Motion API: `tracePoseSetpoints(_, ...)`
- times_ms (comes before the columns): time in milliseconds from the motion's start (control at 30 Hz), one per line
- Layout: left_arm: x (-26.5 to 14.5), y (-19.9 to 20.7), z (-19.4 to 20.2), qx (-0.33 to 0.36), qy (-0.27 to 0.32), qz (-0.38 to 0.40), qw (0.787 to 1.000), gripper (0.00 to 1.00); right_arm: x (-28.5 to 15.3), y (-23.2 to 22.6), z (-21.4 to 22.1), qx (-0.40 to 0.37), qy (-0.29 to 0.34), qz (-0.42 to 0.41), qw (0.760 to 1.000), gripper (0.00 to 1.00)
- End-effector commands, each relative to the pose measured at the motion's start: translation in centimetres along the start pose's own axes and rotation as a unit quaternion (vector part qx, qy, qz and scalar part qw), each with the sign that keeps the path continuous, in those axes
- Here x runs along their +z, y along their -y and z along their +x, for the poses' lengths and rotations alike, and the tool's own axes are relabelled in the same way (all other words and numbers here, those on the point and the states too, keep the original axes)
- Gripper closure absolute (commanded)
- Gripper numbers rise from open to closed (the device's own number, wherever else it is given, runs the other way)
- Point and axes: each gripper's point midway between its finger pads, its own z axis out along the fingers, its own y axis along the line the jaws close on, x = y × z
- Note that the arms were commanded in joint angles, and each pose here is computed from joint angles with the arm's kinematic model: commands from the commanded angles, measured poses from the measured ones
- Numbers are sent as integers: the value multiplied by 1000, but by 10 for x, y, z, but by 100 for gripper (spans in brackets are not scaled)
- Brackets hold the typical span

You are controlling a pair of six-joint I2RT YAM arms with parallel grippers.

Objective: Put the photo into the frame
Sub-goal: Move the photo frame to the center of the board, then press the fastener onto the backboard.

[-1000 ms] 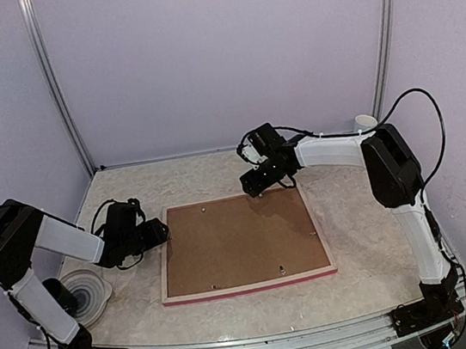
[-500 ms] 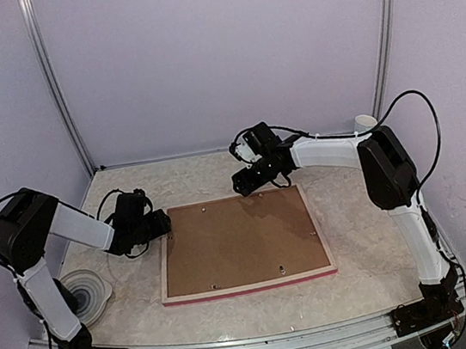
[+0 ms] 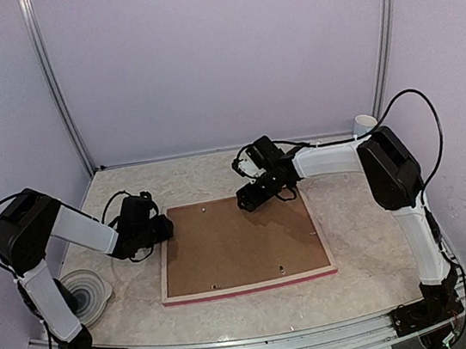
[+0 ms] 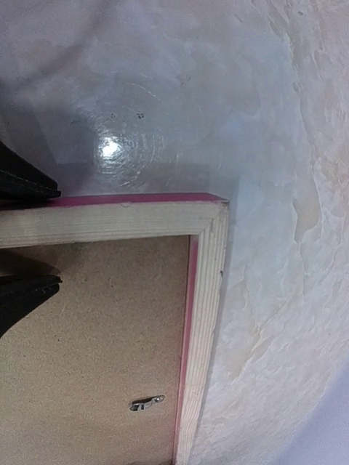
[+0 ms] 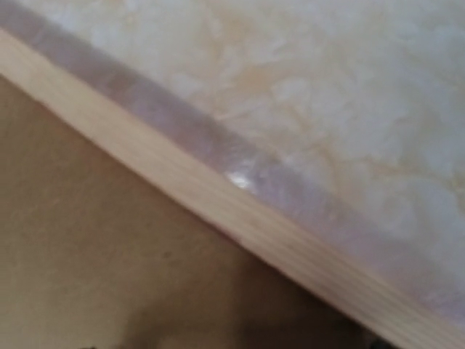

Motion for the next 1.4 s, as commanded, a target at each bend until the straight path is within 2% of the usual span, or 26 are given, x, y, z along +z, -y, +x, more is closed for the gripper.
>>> tracePoseSetpoints(0,-1,-16,34,10,-50,-27,998,68,-22,-21,-19,-5,23,-18,1000,20)
tracePoseSetpoints(367,-16,-1,38,15,-51,-1,999,84,-33,-55,-42,-27,38,-41,998,20)
tracePoseSetpoints(567,-21,9,59,21,-73,12,997,85,-25,-69,-52,-29,44,-48,997,20)
tracePoseSetpoints(767,-23,14,79,3,-97,14,995,84,-10,-73,-44,-30,34,-47,998,20)
tracePoseSetpoints(1033,-23,13,85,-30,-108,13,994,83,13,-85,-17,-44,-3,-48,998,20)
tracePoseSetpoints(1367,-26,12,88,-25,-98,27,995,82,23,-89,-7,-22,-13,-48,998,22)
